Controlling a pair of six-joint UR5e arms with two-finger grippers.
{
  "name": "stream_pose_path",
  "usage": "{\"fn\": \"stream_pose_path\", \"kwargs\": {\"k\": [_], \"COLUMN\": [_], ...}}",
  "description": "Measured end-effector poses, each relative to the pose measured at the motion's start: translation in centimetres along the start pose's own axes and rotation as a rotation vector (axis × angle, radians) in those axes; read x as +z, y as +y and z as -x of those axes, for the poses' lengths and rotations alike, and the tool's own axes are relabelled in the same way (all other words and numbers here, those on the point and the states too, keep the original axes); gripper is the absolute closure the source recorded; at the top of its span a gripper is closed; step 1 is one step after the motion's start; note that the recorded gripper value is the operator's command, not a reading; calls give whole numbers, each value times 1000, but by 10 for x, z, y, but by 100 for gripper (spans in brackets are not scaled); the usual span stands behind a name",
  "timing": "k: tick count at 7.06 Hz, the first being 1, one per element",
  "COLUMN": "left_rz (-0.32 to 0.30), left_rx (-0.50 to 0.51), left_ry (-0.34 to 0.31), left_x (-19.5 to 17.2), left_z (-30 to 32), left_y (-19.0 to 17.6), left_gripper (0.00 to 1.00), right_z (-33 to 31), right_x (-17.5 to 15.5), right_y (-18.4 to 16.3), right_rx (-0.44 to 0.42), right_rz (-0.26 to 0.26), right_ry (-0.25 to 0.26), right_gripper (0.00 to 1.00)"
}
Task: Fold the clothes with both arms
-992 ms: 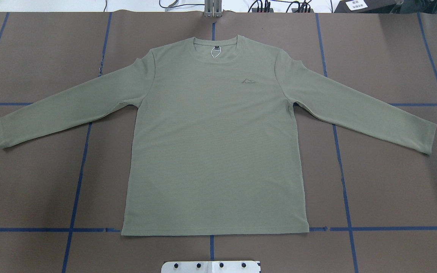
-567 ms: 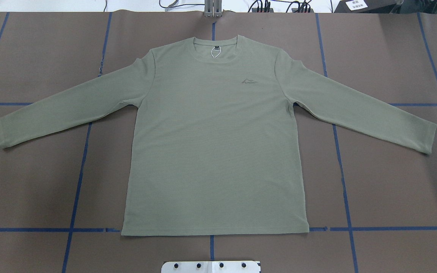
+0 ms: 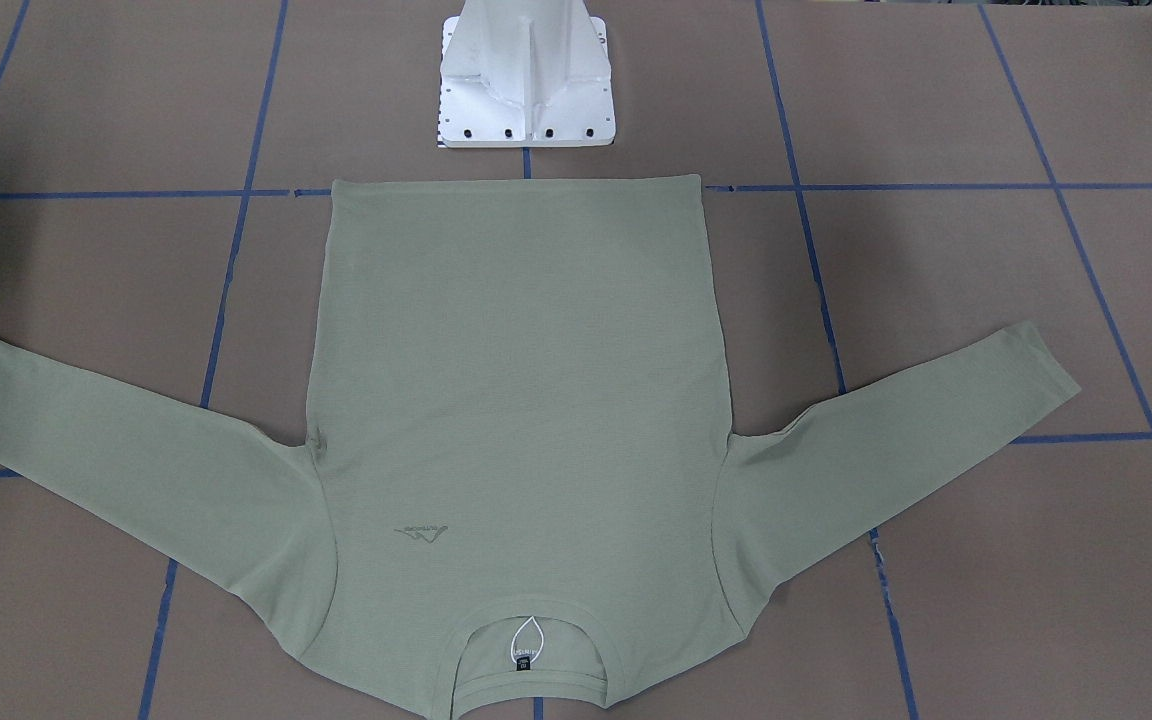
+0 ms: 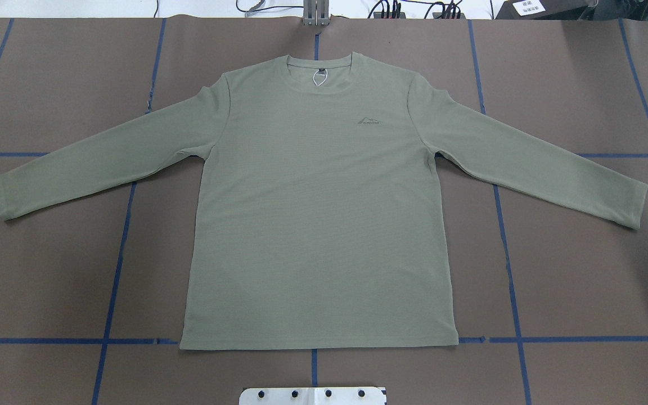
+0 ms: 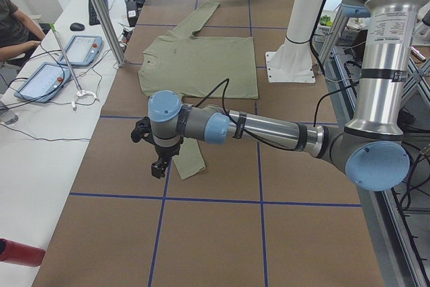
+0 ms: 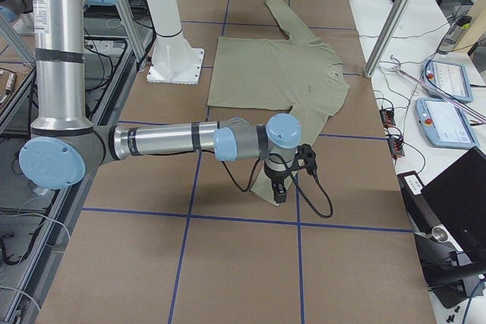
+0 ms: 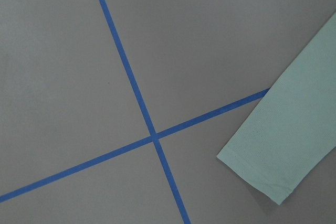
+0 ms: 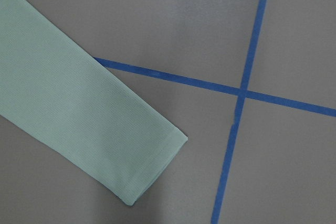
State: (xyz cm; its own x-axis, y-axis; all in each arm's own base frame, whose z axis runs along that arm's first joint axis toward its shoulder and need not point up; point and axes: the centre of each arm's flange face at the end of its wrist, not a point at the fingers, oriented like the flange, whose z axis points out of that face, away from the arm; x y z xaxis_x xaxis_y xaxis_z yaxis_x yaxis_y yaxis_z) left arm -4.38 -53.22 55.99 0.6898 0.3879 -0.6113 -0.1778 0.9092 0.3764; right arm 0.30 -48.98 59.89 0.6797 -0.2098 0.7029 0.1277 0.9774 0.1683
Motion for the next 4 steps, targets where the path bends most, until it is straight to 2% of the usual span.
{"fn": "stream_pose_path", "kwargs": {"k": [2, 4], "left_rz": [-31, -37], "left_rx": [28, 38], "left_ry": [-4, -4], "left_x": [-6, -6], "left_z": [-6, -8], "left_y": [-16, -19], "left_gripper": [0, 0], "right_z": [20, 23], "right_x": [26, 55], "right_y": [-11, -20], "right_rx": [-53, -89], "right_rz": [1, 11], "right_ry": [-18, -14], "right_gripper": [0, 0]}}
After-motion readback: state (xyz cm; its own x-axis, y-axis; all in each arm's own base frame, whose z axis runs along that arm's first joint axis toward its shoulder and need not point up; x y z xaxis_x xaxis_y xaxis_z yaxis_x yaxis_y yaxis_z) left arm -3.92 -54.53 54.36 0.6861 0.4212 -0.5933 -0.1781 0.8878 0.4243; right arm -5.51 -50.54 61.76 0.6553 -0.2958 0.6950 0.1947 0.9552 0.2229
